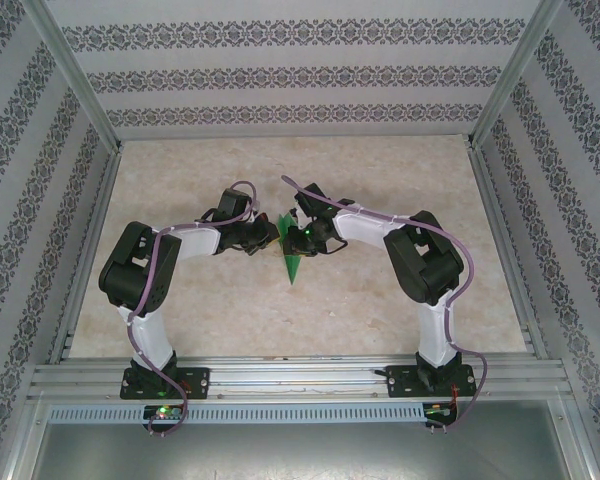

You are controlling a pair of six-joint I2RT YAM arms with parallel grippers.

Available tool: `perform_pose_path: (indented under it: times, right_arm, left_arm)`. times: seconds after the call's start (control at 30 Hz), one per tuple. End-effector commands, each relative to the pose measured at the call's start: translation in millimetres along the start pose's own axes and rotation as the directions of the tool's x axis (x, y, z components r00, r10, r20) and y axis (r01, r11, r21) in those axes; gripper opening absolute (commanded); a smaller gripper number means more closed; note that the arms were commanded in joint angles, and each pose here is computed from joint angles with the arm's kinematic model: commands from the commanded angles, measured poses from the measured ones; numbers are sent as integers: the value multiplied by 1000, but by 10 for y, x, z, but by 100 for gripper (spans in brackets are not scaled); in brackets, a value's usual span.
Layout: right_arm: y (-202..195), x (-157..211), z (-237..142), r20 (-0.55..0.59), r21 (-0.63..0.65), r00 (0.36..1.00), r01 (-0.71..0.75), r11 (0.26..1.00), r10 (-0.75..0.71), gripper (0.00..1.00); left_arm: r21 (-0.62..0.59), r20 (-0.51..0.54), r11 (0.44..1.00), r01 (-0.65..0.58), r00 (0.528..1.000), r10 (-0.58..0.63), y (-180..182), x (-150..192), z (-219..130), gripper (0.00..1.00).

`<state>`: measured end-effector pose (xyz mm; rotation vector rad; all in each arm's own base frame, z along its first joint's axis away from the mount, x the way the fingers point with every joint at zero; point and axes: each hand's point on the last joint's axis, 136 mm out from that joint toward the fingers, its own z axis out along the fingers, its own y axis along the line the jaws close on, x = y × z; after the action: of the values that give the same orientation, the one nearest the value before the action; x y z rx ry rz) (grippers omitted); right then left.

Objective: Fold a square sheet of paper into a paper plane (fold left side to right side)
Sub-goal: Pick up the paper plane at the center of the table.

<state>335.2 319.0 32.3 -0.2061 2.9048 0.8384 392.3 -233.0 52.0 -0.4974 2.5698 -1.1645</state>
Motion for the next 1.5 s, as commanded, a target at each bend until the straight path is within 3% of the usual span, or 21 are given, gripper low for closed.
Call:
perform_pose_path:
  times: [0.0,0.27,0.57,0.7,0.9,1.13,1.27,1.47]
  right_arm:
    - [-18,-9,51,-2,29,1000,-25,999,25,25]
    - [-75,26,109,-14,50,999,-48,998,49,22]
    - [-51,45,111,-17,48,998,-65,997,66,8]
    - [-26,14,48,2,50,997,-74,996,74,0]
    - [-3,-57,-132,43,85,997,-62,994,58,0]
    - [-114,-140,-393,80,214,997,-29,976,12,0]
    - [-168,-207,-529,99,268,995,-22,963,-5,0]
    - [-275,-349,-664,115,330,993,-46,943,8,0]
  left_arm:
    - [8,9,1000,-3,1000,3,-19,25,35,1]
    - [1,10,1000,1,1000,-1,12,37,40,4]
    - [9,47,998,-62,997,61,-117,-18,-101,34]
    - [-45,80,991,-128,988,131,-165,-38,-342,40]
    - [-175,169,957,-229,951,259,-128,-64,-926,43]
    - [-382,219,869,-316,882,417,197,54,-1551,47]
    - [-457,232,835,-306,866,444,417,135,-1764,52]
    - [-493,280,829,-265,853,439,595,200,-1955,71]
